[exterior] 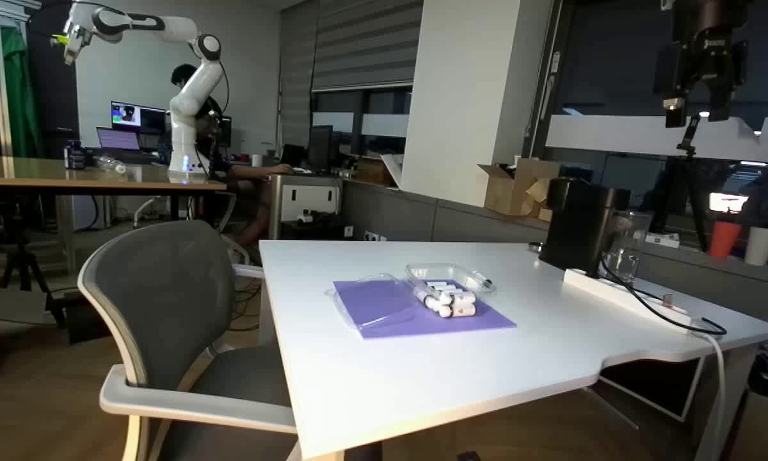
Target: Turn on the main adapter switch
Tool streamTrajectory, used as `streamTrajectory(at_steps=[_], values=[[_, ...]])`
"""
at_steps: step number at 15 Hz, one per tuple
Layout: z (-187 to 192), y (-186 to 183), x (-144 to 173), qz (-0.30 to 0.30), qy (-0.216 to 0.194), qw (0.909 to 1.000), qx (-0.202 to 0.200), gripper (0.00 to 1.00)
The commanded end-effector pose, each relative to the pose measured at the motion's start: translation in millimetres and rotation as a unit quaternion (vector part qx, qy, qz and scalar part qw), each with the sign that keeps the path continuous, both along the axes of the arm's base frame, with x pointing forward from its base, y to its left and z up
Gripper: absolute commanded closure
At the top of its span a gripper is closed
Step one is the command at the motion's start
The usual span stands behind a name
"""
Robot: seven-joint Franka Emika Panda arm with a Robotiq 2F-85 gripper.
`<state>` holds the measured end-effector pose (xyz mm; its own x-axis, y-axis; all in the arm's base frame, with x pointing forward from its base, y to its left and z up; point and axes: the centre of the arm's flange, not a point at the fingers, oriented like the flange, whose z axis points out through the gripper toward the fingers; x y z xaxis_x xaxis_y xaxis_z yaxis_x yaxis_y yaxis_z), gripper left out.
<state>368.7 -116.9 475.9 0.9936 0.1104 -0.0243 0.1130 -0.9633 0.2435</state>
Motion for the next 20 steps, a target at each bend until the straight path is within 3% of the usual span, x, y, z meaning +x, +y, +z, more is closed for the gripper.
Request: streamTrajectory(at_steps=[1,8,11,15,20], values=[[-0.1,0.0,0.1,0.0,0.0,1.0,0.0,0.0],[-0.2,0.0,0.1,0.0,0.0,1.0,0.0,0.0],[5.2,-45.5,22.9,0.026,-0.025,0.9991,0.021,0.0],[-8.8,-133.5,60.2,0.057,-0.05,0.9966,0.032,0.0],[-42.8,-224.6,103.9,0.067,-0.02,0.9958,0.059,0.0]])
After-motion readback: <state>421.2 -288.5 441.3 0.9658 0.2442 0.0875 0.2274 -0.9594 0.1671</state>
